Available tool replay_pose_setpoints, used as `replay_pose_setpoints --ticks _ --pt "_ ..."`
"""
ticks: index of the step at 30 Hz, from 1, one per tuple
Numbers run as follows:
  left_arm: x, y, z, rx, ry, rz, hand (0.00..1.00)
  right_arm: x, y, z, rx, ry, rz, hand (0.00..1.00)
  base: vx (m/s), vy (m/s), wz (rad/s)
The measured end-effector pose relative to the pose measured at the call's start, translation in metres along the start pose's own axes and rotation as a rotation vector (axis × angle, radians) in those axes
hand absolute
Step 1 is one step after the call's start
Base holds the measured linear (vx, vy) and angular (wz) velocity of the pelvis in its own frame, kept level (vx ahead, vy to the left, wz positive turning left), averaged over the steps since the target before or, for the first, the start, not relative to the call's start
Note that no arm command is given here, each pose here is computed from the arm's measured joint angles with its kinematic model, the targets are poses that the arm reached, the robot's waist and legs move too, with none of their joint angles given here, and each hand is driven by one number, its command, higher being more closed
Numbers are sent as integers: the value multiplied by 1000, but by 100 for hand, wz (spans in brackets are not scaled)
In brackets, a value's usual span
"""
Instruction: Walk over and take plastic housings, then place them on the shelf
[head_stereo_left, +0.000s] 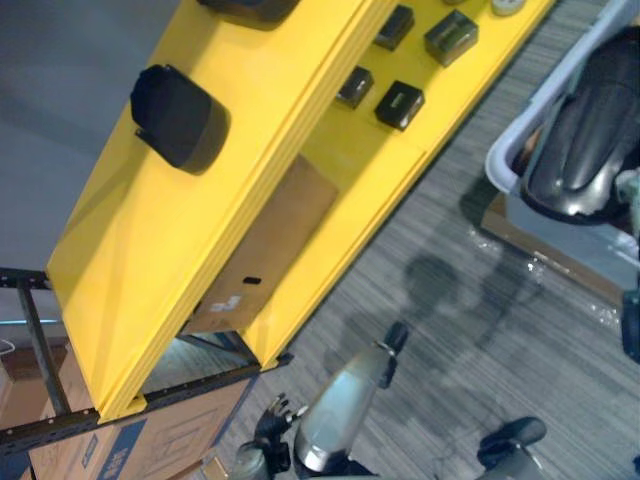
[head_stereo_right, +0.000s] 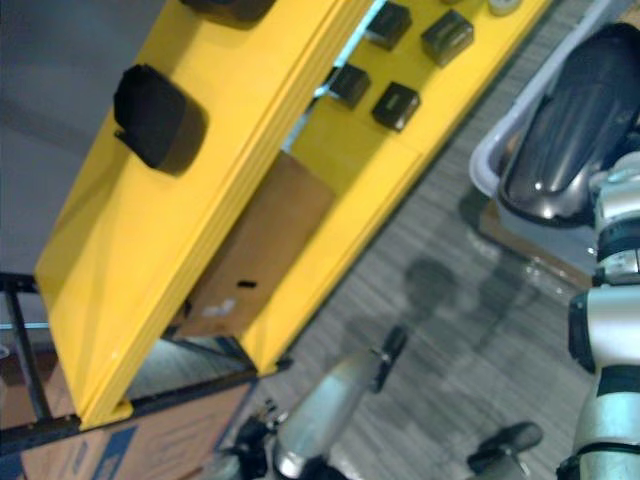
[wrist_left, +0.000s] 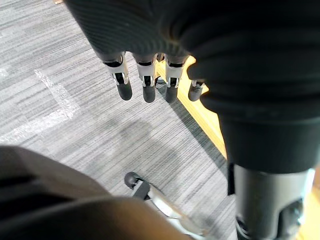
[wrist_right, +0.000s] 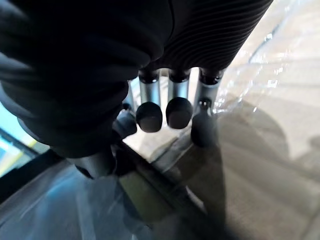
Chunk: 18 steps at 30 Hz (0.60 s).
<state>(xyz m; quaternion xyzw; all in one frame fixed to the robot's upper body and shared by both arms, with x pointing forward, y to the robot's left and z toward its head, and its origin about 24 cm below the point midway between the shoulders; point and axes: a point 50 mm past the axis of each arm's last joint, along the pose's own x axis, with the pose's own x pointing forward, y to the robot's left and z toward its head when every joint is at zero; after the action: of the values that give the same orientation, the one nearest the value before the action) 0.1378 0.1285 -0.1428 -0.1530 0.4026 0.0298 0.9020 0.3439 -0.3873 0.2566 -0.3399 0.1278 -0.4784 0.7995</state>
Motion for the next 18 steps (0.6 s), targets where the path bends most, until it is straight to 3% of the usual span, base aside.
replay_pose_setpoints --ticks 7,18 --pt "1 -8 28 -9 -164 -45 0 2 -3 -9 -151 10 -43 100 -5 0 0" --pt "-19 -53 111 -67 -563 -194 0 7 -46 12 -114 -135 -372 100 0 -1 -1"
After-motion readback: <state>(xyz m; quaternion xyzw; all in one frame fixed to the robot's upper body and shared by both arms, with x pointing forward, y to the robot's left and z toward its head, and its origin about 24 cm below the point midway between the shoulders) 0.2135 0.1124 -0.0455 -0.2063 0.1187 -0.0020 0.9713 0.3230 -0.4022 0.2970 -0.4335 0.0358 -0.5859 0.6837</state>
